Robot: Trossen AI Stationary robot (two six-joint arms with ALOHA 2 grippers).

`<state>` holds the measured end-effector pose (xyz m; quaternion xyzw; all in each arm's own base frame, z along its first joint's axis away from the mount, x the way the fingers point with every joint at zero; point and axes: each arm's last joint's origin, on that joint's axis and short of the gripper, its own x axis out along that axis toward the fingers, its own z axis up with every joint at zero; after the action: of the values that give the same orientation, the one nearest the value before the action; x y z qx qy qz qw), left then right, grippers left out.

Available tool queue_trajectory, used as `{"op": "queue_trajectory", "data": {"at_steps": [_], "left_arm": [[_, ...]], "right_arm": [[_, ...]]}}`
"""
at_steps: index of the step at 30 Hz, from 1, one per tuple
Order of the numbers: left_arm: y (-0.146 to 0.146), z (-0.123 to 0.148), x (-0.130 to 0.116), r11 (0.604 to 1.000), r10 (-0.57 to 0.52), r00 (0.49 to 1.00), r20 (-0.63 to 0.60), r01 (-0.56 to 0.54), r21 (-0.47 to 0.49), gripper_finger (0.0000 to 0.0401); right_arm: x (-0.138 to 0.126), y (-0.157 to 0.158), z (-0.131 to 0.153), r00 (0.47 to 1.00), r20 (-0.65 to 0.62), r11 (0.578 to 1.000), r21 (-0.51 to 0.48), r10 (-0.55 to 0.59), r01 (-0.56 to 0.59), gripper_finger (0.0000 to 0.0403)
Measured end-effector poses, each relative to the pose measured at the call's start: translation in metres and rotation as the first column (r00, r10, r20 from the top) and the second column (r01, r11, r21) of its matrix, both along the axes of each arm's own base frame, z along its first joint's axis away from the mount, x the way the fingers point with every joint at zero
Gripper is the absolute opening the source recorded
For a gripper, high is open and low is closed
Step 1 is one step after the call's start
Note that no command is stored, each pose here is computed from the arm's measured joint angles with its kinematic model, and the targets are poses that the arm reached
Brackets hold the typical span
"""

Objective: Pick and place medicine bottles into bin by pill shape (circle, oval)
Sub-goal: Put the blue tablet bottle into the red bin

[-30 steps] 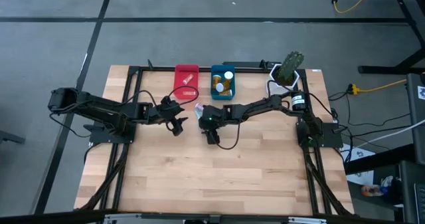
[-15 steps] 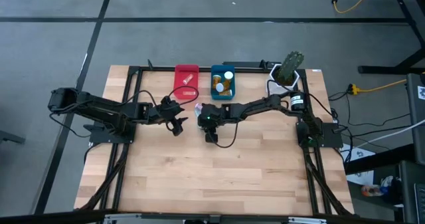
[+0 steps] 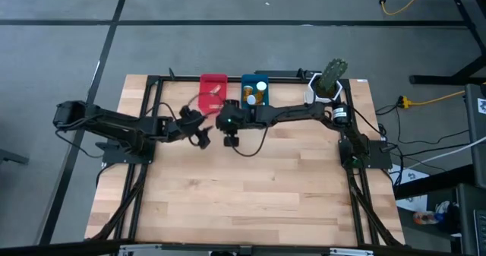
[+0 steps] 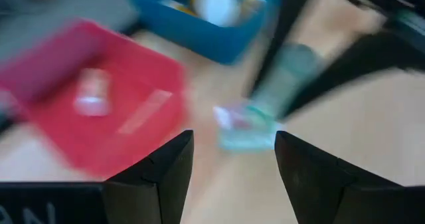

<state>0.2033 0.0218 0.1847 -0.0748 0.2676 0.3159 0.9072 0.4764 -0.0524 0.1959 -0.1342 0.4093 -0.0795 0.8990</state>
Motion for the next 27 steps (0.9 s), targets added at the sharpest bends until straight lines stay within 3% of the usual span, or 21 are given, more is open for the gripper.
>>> {"op": "queue_trajectory", "data": {"at_steps": [5, 10, 15, 19, 27], "left_arm": [[0.003, 0.014, -0.015, 0.985, 0.156, 0.986, 0.063, -0.160, 0.067, 0.0206], [-0.003, 0.022, -0.022, 0.990, 0.124, 0.988, 0.095, -0.130, 0.052, 0.0206], [-0.005, 0.028, -0.026, 0.991, 0.106, 0.988, 0.116, -0.114, 0.064, 0.0206], [0.000, 0.028, -0.035, 0.978, 0.172, 0.981, 0.087, -0.180, 0.100, 0.0206], [0.014, 0.025, -0.044, 0.963, 0.255, 0.966, 0.034, -0.257, 0.079, 0.0206]], "right_arm": [[0.000, -0.017, 0.007, 1.000, 0.012, 1.000, -0.010, -0.022, 0.022, 0.0103], [-0.005, -0.050, 0.008, 1.000, 0.031, 0.999, 0.047, -0.008, 0.006, 0.0103], [-0.004, -0.082, 0.018, 0.985, 0.174, 0.996, 0.091, -0.002, -0.013, 0.0103], [-0.005, -0.098, 0.023, 0.966, 0.257, 0.989, 0.142, 0.007, -0.045, 0.0103], [-0.003, -0.105, 0.030, 0.940, 0.341, 0.983, 0.176, -0.004, -0.059, 0.0103]]}}
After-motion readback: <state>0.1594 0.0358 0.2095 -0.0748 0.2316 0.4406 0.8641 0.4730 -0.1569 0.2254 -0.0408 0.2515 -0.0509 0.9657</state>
